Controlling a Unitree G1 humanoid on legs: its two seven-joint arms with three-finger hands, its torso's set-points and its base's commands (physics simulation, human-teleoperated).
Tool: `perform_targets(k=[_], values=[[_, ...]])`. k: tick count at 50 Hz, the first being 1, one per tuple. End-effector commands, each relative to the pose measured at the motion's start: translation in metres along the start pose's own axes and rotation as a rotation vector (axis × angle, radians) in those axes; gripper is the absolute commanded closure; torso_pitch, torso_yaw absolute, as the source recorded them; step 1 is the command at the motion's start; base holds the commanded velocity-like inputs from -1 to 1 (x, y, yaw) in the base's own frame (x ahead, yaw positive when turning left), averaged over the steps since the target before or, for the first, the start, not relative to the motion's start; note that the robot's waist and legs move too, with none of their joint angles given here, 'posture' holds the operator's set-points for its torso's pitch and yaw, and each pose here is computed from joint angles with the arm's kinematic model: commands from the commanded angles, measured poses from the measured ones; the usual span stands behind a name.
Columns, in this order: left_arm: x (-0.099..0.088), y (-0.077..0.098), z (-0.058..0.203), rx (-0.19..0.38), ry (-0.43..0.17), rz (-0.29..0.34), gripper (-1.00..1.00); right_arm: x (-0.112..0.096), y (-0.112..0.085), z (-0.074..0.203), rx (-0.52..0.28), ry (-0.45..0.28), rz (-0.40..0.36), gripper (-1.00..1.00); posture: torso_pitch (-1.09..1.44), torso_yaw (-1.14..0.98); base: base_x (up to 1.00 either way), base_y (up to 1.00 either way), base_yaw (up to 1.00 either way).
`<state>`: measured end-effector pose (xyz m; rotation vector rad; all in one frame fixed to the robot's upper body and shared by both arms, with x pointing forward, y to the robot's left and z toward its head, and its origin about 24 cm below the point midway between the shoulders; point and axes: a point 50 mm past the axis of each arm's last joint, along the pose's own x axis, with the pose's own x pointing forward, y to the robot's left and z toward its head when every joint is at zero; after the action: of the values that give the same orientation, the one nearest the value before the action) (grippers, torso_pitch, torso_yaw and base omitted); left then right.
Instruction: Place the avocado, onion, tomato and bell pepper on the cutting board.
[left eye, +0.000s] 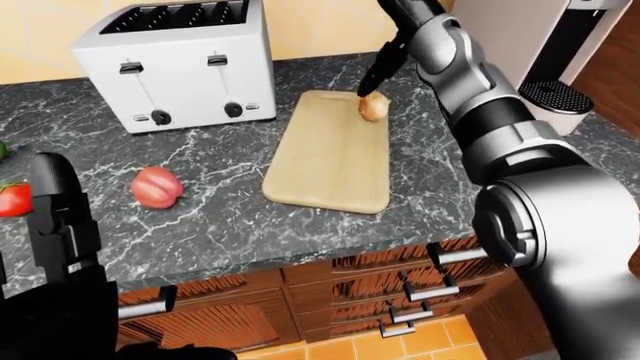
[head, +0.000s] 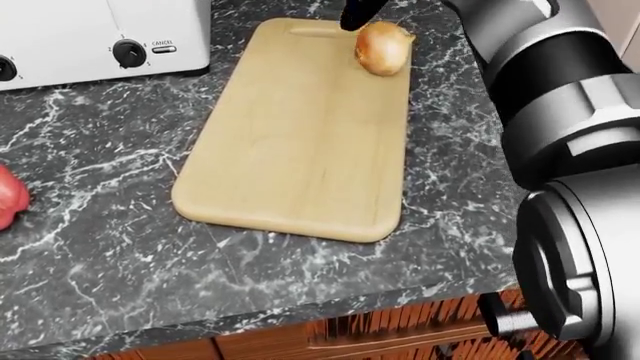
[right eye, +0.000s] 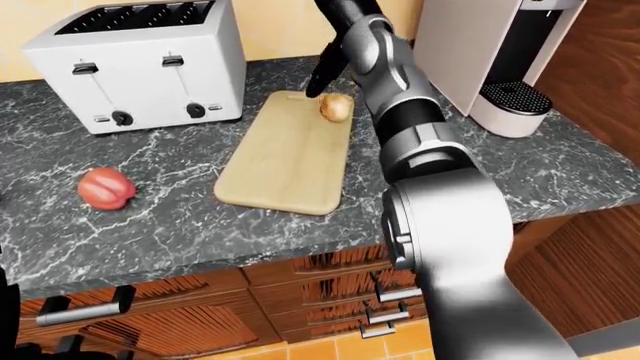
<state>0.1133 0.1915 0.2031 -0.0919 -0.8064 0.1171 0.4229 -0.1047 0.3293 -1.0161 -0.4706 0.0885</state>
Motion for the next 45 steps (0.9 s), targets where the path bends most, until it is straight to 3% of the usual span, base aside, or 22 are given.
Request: perform_targets(k=[1, 12, 17, 20, 26, 34, 37, 45], values=[[0.001, -0.002, 0.01, 0.001, -0.056, -0.017, -1.0, 0.004, -0.031, 0.024, -0.005, -0.088, -0.099, -1.0, 0.0, 0.0, 0.0, 0.0, 0.0], [0.001, -0.003, 0.01, 0.008, -0.061, -0.017, -1.0, 0.002, -0.056, 0.039, -0.002, -0.162, -0.156, -1.0, 0.0, 0.0, 0.0, 0.0, 0.0], [0.001, -0.003, 0.009, 0.022, -0.057, -0.012, -1.0, -0.011, -0.083, 0.047, 0.033, -0.202, -0.222, -1.0, 0.0, 0.0, 0.0, 0.0, 0.0], [0.001, -0.004, 0.008, 0.024, -0.054, -0.014, -1.0, -0.038, -0.097, 0.047, 0.062, -0.205, -0.263, -1.0, 0.0, 0.0, 0.0, 0.0, 0.0], [0.001, -0.005, 0.008, 0.027, -0.051, -0.018, -1.0, -0.092, -0.111, 0.05, 0.041, -0.195, -0.318, -1.0, 0.0, 0.0, 0.0, 0.0, 0.0], [0.001, -0.005, 0.008, 0.035, -0.052, -0.015, -1.0, -0.155, -0.095, 0.048, 0.088, -0.173, -0.348, -1.0, 0.0, 0.0, 0.0, 0.0, 0.0], [0.001, -0.005, 0.008, 0.035, -0.05, -0.016, -1.0, -0.188, -0.086, 0.038, 0.152, -0.13, -0.369, -1.0, 0.0, 0.0, 0.0, 0.0, 0.0], [0.003, -0.005, 0.006, 0.052, -0.042, -0.009, -1.0, -0.216, -0.052, 0.021, 0.243, -0.091, -0.396, -1.0, 0.0, 0.0, 0.0, 0.0, 0.0]])
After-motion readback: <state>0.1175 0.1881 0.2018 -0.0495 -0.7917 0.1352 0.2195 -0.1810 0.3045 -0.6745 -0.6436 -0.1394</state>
